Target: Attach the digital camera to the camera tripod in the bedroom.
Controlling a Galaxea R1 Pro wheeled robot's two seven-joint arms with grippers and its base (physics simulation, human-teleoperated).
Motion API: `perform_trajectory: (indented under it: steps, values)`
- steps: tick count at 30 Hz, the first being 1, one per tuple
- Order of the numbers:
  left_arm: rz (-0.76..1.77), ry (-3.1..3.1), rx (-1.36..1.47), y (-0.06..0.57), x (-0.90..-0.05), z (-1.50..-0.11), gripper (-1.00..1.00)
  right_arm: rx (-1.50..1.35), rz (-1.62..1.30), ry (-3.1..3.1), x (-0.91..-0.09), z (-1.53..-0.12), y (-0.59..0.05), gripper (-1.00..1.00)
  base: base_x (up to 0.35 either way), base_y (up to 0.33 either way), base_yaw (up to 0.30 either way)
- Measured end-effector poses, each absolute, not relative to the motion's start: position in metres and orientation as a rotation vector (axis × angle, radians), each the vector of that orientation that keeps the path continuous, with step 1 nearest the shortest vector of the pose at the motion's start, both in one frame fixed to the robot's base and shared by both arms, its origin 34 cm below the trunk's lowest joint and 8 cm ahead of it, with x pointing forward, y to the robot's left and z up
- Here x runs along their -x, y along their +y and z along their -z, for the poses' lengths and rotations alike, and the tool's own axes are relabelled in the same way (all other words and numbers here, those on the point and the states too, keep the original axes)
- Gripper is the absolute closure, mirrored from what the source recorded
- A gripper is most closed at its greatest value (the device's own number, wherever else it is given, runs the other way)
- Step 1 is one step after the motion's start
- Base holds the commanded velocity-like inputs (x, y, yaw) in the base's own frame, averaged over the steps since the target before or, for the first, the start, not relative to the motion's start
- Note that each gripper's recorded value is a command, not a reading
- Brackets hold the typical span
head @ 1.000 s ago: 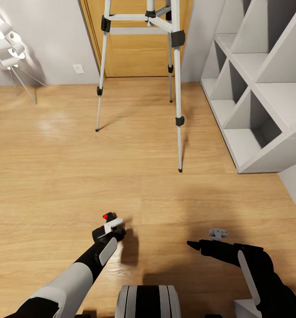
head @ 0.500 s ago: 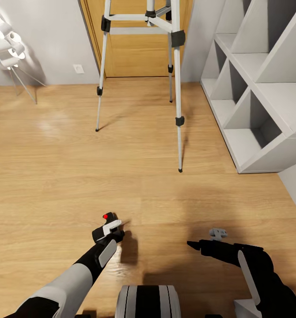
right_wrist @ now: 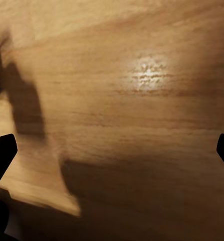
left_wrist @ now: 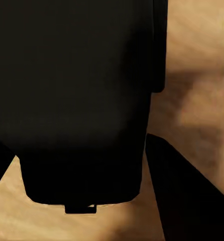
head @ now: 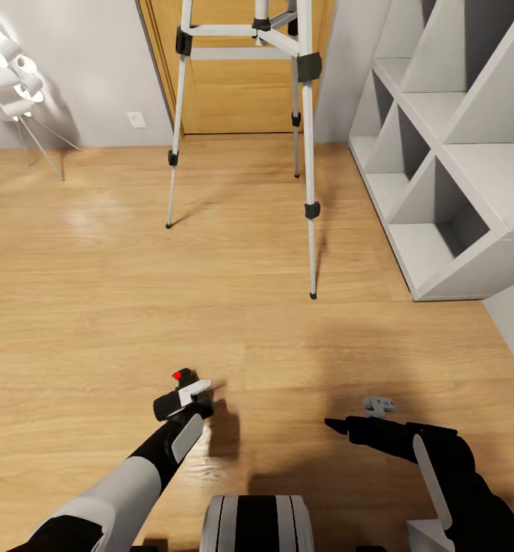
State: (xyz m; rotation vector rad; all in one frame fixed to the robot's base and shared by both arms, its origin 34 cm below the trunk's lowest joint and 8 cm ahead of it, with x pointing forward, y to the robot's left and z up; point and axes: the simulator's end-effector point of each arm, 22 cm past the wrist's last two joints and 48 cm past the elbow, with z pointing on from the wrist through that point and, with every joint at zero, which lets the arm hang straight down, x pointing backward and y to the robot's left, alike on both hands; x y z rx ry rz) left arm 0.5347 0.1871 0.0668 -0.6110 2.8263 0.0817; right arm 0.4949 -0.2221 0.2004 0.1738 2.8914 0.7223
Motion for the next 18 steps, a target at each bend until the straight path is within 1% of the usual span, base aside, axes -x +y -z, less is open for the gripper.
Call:
perform_trajectory:
  steps: [2,7,13,14,16,18]
  values:
    - [-0.072,2.809,0.609,0.186,-0.543,-0.07,1.0,-0.174,-0.723,2.891,-0.495,-0.2,-0.222,-1.0,0.0,0.0,0.0]
    - [0.028,2.626,0.605,0.176,-0.632,-0.121,1.0,-0.179,-0.724,2.889,-0.495,-0.201,-0.223,-1.0,0.0,0.0,0.0]
    - [0.151,2.609,0.534,0.15,-0.681,-0.173,1.0,-0.182,-0.725,2.889,-0.495,-0.201,-0.223,-1.0,0.0,0.0,0.0]
    - [0.091,2.691,0.478,0.155,-0.673,-0.192,1.0,-0.174,-0.724,2.888,-0.496,-0.202,-0.222,-1.0,0.0,0.0,0.0]
    - [0.181,2.428,0.483,0.156,-0.745,-0.288,1.0,-0.174,-0.723,2.887,-0.496,-0.202,-0.222,-1.0,0.0,0.0,0.0]
    - [0.182,2.453,0.488,0.155,-0.739,-0.279,1.0,-0.174,-0.722,2.889,-0.496,-0.201,-0.222,-1.0,0.0,0.0,0.0]
